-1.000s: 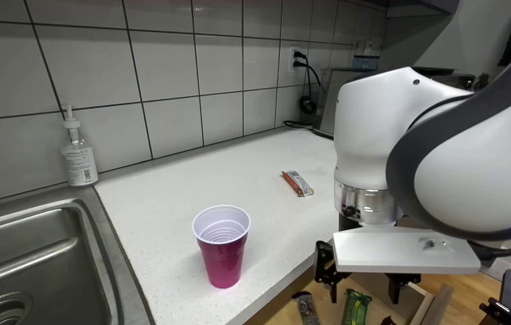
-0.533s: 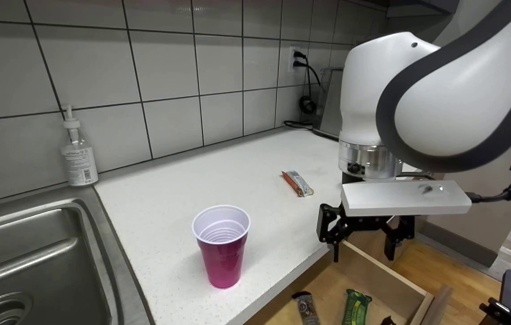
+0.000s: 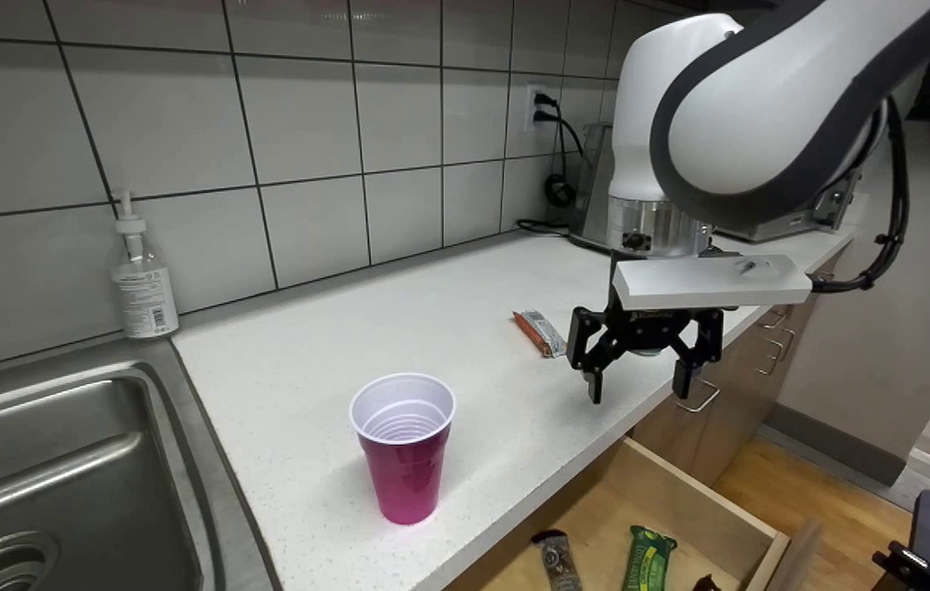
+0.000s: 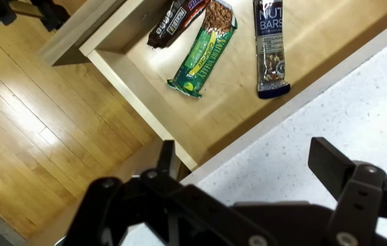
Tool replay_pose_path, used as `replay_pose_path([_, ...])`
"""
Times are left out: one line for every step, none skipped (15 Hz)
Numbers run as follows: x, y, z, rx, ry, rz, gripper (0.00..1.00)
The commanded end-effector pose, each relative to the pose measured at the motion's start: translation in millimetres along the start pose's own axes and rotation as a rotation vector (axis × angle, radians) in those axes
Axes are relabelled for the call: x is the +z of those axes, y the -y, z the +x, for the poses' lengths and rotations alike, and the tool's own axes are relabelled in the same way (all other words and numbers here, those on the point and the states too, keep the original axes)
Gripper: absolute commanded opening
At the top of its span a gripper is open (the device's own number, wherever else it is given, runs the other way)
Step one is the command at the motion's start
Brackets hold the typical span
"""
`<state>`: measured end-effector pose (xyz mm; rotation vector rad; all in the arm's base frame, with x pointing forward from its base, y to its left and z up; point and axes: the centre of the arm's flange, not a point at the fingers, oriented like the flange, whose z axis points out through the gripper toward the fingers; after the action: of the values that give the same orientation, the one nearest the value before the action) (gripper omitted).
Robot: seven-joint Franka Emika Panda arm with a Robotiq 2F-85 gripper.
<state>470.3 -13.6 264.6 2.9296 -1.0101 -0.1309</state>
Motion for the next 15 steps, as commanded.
replay_pose_path([-6.8, 1.6, 43.2, -0.055, -0.009, -0.024, 1.00])
replay_pose_path([-7.3, 1.6, 51.8, -0.063, -0.015, -0.024, 1.00])
replay_pose_path([-7.3, 1.8, 61.2, -0.071, -0.026, -0.026, 1.00])
replay_pose_path([-7.2, 2.1, 69.8, -0.079, -0.032, -0.030, 1.00])
replay_pose_path([-7.2, 2.9, 79.1, -0.086, -0.039, -0.032, 1.00])
replay_pose_path([-7.2, 3.8, 87.7, -0.092, -0.045, -0.034, 1.00])
replay_pose_path([-7.4, 5.0, 96.4, -0.099, -0.049, -0.035, 1.00])
replay_pose_path([-7.5, 6.2, 103.4, -0.104, -0.056, -0.037, 1.00])
replay_pose_path([-6.4, 7.5, 112.0, -0.109, -0.058, -0.037, 1.00])
replay_pose_path([-6.0, 9.1, 118.8, -0.112, -0.060, -0.039, 1.00])
replay_pose_path([-4.4, 10.9, 126.6, -0.117, -0.060, -0.039, 1.00])
replay_pose_path([-3.4, 12.9, 133.6, -0.119, -0.064, -0.041, 1.00])
replay_pose_path([-2.4, 15.3, 141.9, -0.120, -0.067, -0.044, 1.00])
replay_pose_path([-1.3, 17.7, 148.5, -0.122, -0.068, -0.046, 1.00])
replay_pose_path([0.1, 20.6, 156.3, -0.123, -0.071, -0.048, 1.00])
